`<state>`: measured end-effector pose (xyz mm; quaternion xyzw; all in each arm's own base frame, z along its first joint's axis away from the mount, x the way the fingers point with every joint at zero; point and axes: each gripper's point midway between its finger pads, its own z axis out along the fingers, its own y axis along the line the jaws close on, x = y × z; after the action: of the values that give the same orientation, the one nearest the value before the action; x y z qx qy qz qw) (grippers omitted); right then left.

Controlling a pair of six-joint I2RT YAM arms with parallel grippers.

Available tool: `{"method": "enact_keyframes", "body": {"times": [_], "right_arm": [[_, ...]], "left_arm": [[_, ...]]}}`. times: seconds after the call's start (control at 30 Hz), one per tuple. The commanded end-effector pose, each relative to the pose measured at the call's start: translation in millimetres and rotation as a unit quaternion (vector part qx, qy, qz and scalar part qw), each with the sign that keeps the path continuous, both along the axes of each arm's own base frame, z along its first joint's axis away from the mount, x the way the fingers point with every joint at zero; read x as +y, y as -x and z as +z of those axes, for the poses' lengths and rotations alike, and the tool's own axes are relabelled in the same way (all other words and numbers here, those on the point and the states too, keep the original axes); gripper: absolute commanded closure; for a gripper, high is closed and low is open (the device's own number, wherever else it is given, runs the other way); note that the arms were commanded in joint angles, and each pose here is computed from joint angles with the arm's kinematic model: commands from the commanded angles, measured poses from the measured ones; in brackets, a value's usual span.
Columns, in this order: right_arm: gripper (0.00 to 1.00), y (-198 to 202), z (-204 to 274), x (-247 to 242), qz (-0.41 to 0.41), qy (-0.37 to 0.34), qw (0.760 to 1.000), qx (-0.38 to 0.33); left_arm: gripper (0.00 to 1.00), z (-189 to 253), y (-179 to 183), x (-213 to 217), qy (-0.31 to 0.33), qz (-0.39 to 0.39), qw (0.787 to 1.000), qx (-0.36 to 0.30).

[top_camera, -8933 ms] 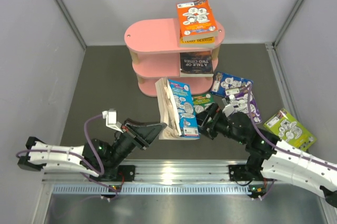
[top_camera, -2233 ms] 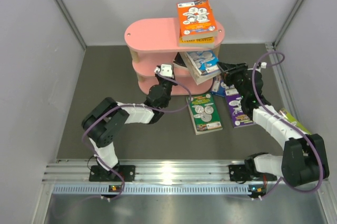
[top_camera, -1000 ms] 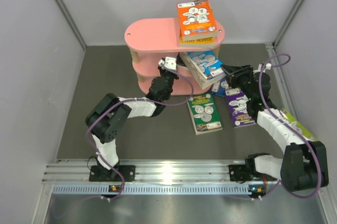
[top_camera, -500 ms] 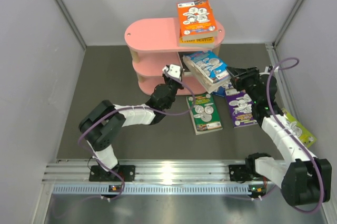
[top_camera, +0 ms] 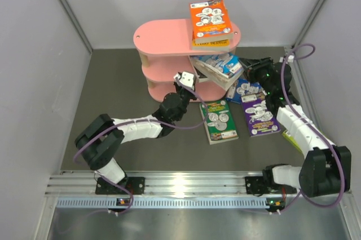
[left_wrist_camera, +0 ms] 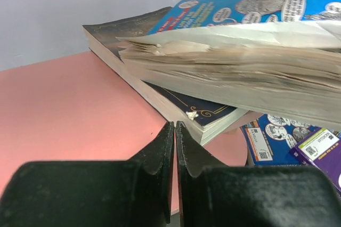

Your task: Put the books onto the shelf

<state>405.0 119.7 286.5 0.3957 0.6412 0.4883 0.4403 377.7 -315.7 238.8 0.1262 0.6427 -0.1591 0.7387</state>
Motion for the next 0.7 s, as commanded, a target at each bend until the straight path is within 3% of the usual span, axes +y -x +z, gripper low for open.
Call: {"method": "enact_keyframes", "body": {"times": [0.0, 0.37, 0.67], "right_arm": [[1.00, -18, 60, 2, -0.037, -0.003, 0.996, -0.076], [1.00, -34, 47, 38, -0.109, 0.066, 0.991, -0.032], [1.00, -44, 19, 44, -0.194, 0.129, 0.972, 0.031]], "left_arm": [[0.91, 18, 10, 11, 0.021, 0.003, 1.000, -0.009], [0.87, 25, 25, 44, 0.020, 0.033, 0.999, 0.018], [0.85, 12, 68, 96, 0.040, 0.047, 0.997, 0.053]]}}
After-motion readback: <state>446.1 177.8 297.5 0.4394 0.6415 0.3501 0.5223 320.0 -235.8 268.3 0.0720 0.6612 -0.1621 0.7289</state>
